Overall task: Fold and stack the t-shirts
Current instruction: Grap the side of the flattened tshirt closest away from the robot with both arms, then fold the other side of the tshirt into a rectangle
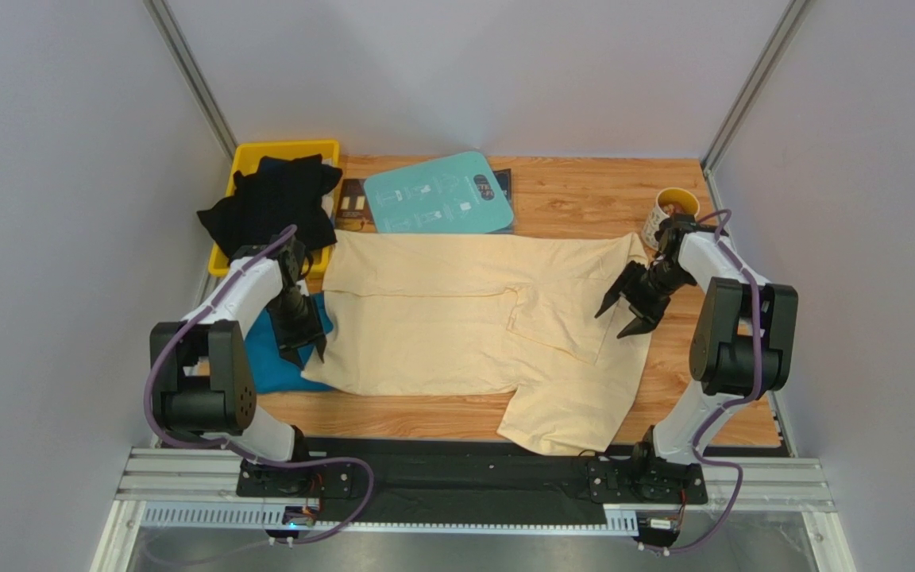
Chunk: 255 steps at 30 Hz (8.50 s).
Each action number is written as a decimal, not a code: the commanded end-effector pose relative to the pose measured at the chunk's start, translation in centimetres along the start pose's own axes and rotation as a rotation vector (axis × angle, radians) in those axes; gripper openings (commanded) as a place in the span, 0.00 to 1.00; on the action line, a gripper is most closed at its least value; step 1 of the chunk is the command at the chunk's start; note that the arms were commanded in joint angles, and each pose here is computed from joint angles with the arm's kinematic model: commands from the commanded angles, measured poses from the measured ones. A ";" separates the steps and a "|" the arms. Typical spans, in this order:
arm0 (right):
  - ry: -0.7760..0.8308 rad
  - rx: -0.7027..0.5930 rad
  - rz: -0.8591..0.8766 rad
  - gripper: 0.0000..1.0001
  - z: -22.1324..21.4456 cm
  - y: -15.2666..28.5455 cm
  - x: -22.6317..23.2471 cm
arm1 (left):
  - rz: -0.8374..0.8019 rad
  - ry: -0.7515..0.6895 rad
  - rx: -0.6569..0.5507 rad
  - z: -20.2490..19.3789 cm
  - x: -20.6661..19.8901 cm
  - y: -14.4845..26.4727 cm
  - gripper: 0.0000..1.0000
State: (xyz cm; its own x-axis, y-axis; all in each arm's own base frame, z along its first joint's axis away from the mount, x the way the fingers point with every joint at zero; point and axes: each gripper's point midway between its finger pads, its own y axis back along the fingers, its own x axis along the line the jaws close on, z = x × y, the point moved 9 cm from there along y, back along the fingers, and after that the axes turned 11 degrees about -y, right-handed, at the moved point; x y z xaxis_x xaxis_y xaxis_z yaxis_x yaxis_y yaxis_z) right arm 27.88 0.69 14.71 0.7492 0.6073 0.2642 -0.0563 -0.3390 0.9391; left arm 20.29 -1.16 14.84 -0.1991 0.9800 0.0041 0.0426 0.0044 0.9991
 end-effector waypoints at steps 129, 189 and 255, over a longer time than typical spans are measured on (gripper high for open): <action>0.322 0.359 -0.321 0.53 -13.6 -8.4 -5.7 | -0.220 -0.112 -0.296 16.2 -8.4 4.7 0.00; 0.438 0.061 -0.356 0.09 -15.6 -8.8 -6.0 | -0.204 -0.138 -0.240 14.0 -8.0 3.4 0.00; 0.273 -0.382 0.145 0.00 -11.1 9.3 -0.5 | -0.072 -0.231 -0.417 -0.4 -2.1 8.8 0.00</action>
State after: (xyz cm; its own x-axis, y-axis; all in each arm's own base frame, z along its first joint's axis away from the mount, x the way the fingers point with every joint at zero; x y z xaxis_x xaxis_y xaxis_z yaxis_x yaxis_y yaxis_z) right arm 20.52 5.33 24.80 0.5010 0.7775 0.3801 -0.3858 -0.1925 0.9023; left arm 22.05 -3.67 23.41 0.0123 0.9975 -0.0692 -0.3856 0.0686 0.9201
